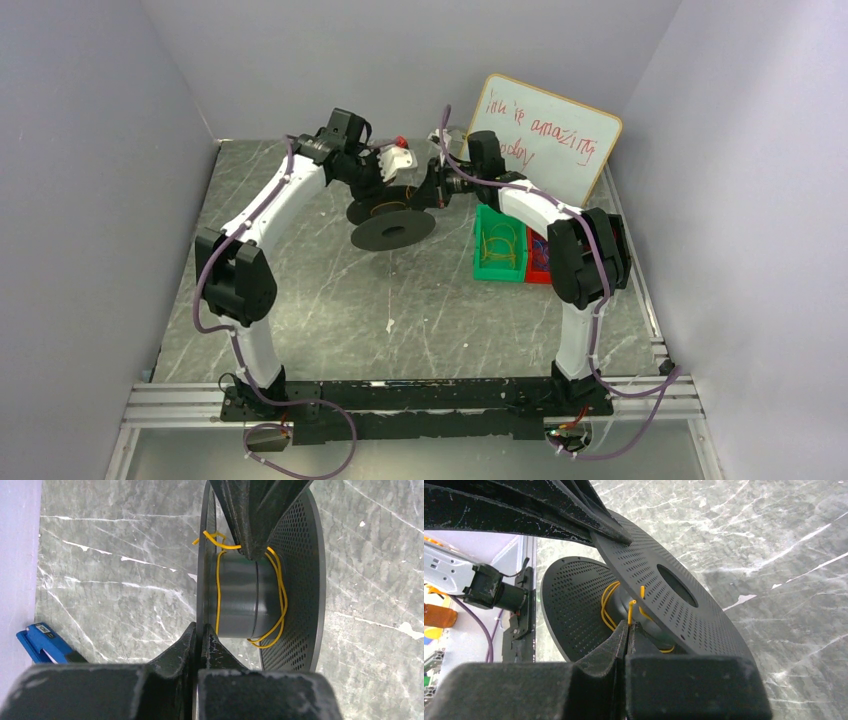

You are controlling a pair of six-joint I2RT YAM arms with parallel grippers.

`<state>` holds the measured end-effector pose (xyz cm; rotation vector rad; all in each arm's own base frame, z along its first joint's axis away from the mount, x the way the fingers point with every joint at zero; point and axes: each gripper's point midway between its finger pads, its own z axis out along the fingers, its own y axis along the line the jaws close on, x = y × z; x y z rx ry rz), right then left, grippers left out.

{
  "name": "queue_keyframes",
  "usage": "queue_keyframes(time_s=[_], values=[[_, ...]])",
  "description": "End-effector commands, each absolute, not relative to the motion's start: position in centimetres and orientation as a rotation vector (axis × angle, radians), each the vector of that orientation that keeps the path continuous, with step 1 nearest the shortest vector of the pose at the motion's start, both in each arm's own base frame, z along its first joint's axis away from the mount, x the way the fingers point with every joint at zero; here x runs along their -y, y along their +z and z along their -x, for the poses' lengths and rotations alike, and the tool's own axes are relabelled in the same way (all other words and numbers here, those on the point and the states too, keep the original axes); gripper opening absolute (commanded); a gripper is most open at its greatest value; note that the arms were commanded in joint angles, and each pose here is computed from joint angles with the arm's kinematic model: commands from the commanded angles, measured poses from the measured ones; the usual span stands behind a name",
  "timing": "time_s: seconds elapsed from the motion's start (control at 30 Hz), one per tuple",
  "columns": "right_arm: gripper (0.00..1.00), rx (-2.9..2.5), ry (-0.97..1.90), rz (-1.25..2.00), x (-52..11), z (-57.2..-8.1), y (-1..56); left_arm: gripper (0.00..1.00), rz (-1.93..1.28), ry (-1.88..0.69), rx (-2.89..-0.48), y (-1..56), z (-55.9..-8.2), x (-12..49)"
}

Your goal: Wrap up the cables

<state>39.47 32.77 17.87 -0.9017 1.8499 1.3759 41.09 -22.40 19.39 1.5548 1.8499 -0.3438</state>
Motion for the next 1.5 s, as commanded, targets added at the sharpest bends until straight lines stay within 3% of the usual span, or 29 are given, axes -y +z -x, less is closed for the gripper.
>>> queue_keyframes(time_s=[0.0, 0.23, 0.63, 1.47], values=[[0.0, -1.731, 1.371, 0.974, -32.9, -38.9, 22.0, 0.03, -1.54, -0.319, -1.827, 20.3, -41.8, 22.6], [0.0, -1.73, 1.411, 0.99, -32.9, -38.3, 22.3, 0.03, -1.326, -0.184, -1.789, 24.4, -44.4, 22.2], [0.0, -1.782, 1.44, 1.018, -32.9, -38.1, 20.4, 0.03, -1.374, -0.022, -1.768, 23.7, -43.4, 23.8], [0.0, -1.93, 1.433, 1.0, -32.7, -38.9, 16.3, 0.03, -1.445, -0.053, -1.723, 25.4, -42.0, 25.0]])
